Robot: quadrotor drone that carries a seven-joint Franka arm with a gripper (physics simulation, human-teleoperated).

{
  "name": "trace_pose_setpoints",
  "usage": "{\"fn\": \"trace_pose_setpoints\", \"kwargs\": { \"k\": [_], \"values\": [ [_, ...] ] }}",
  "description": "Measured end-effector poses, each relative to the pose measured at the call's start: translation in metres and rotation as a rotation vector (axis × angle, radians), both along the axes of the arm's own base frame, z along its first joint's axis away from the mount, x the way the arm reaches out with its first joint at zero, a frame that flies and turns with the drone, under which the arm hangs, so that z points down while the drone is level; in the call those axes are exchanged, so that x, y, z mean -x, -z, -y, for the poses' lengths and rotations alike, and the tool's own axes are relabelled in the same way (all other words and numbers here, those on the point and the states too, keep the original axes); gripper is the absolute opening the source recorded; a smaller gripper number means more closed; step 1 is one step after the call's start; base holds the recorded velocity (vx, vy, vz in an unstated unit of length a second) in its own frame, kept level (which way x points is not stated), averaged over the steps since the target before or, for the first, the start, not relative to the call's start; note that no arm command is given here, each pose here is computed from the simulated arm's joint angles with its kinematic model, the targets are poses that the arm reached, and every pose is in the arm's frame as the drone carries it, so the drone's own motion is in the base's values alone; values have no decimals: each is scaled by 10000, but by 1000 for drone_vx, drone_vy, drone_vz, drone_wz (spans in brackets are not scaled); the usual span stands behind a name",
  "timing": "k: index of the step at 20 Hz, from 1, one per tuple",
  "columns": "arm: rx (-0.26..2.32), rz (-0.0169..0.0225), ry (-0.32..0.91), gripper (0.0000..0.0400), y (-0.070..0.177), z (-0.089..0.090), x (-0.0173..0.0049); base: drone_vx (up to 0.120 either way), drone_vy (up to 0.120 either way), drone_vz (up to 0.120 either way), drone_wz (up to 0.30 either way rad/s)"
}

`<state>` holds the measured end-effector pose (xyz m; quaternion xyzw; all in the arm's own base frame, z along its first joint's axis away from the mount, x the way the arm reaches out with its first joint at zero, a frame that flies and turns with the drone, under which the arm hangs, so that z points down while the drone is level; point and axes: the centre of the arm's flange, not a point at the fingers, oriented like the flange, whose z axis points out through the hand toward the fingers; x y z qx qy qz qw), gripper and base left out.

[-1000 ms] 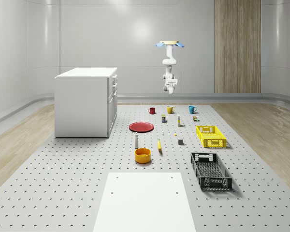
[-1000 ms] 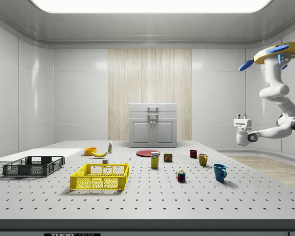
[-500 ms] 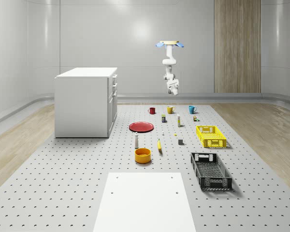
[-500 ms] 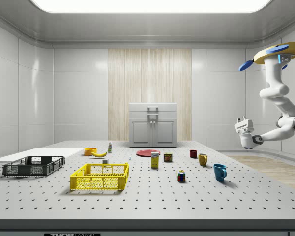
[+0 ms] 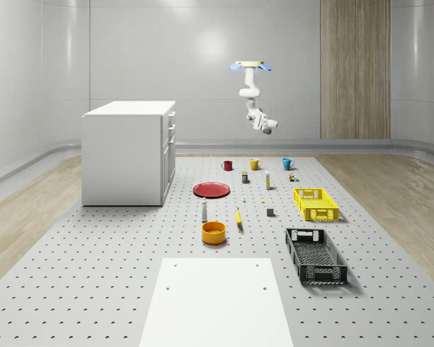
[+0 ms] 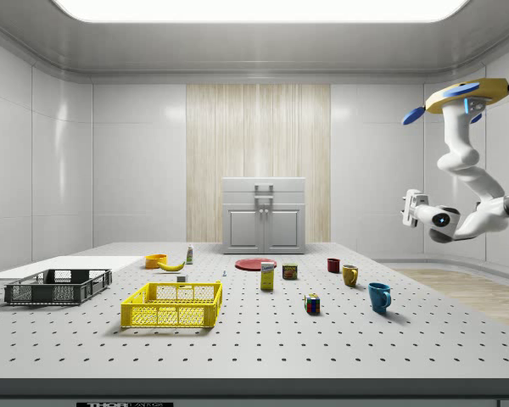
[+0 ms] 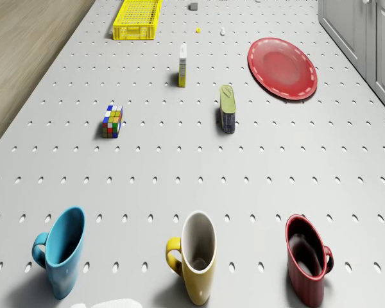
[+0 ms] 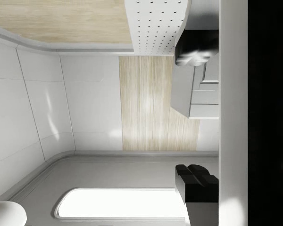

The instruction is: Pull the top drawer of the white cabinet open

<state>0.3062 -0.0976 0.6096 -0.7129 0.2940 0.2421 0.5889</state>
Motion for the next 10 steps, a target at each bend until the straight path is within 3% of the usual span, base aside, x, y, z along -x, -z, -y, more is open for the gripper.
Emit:
{"fn": "trace_pose_setpoints", "kwargs": {
  "k": [5, 10],
  "values": [
    [-1124, -4, -12, 306, 107, 16, -2, 120, -120, 0, 0],
    [-1581, -8, -18, 305, 152, 19, -3, 120, -120, 120, 0]
  ]
}}
